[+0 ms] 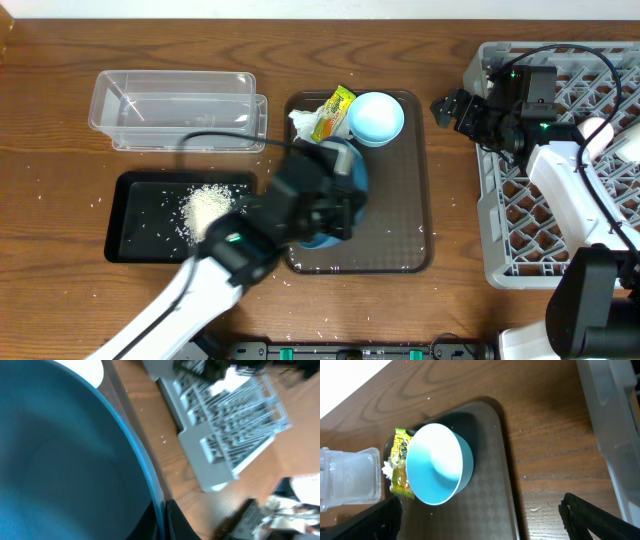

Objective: Sort waste into correct bins and load items into the dishwasher rack
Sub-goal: 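Carry the empty blue plate back onto the brown tray, then open the left gripper and retract it beside the black tray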

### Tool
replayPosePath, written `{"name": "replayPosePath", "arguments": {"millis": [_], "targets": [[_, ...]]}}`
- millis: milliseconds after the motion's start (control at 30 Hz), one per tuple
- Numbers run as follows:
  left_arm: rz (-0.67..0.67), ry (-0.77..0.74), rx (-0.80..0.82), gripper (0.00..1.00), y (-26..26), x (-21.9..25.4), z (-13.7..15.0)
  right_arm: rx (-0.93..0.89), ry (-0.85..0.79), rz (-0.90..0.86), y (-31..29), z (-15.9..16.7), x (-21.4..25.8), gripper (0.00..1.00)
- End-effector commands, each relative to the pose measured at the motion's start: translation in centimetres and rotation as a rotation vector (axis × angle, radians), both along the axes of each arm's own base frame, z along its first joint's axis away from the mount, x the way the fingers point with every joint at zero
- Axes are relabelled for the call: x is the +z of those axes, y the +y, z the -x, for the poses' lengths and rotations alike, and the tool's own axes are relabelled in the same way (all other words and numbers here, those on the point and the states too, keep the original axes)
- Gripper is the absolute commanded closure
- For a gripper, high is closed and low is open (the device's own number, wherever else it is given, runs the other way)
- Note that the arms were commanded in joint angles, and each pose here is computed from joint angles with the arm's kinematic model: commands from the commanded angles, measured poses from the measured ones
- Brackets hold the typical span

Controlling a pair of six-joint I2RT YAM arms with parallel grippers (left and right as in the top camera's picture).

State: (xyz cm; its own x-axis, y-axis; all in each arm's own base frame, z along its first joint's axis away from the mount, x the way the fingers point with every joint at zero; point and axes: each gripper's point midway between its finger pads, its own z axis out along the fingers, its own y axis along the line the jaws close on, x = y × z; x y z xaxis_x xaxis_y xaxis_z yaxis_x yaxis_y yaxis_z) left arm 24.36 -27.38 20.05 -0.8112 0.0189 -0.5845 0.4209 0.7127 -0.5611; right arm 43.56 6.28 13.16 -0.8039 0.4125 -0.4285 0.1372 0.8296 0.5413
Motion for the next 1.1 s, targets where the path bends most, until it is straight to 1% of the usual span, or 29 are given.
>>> {"name": "replayPosePath", "arguments": {"millis": [0,67,167,267,400,533,600,667,733,767,900,1067], "targets": [[-0.091,-0.066,0.041,0.94,-1.2,-1.5,-1.5,-0.003,-0.012,-0.006,0.0,-0.1,0.6,0.01],[-0.124,-0.077,0.021,0.94,-2.3,-2.8,-1.5,-0.003,-0.012,-0.006,0.1,-0.1,0.6,0.01],[-0.172,-0.086,0.032,0.94,-3.3,-4.8,-2.0,-0.003,-0.012,-0.006,0.0,-0.1,0.6,0.01],[-0.238,-0.106,0.075,0.94,-3.4,-6.6,-2.9,-0.003,-0.012,-0.006,0.1,-0.1,0.6,0.01],[-0.291,-0.116,0.107,0.94,-3.4,-8.6,-3.8,-0.003,-0.012,-0.006,0.0,-0.1,0.6,0.01],[-0.32,-0.083,0.089,0.94,-3.7,-10.5,-3.5,-0.003,-0.012,-0.006,0.1,-0.1,0.6,0.01],[-0.312,-0.068,0.068,0.92,-4.1,-10.8,-3.0,-0.003,-0.012,-0.006,0.0,-0.1,0.6,0.01],[-0.298,-0.06,0.061,0.89,-4.6,-10.7,-2.6,-0.003,-0.012,-0.007,0.1,-0.1,0.6,0.01],[-0.287,-0.061,0.056,0.83,-5.0,-10.5,-2.3,-0.003,-0.012,-0.006,0.1,-0.1,0.6,0.01],[-0.285,-0.064,0.05,0.77,-5.1,-10.3,-2.1,-0.003,-0.012,-0.006,0.0,-0.1,0.6,0.01],[-0.268,-0.077,0.036,0.68,-5.5,-9.5,-1.6,-0.003,-0.012,-0.006,0.0,-0.1,0.6,0.01],[-0.228,-0.113,0.057,0.66,-4.5,-6.3,-1.4,-0.003,-0.012,-0.006,0.1,-0.1,0.6,0.01]]}}
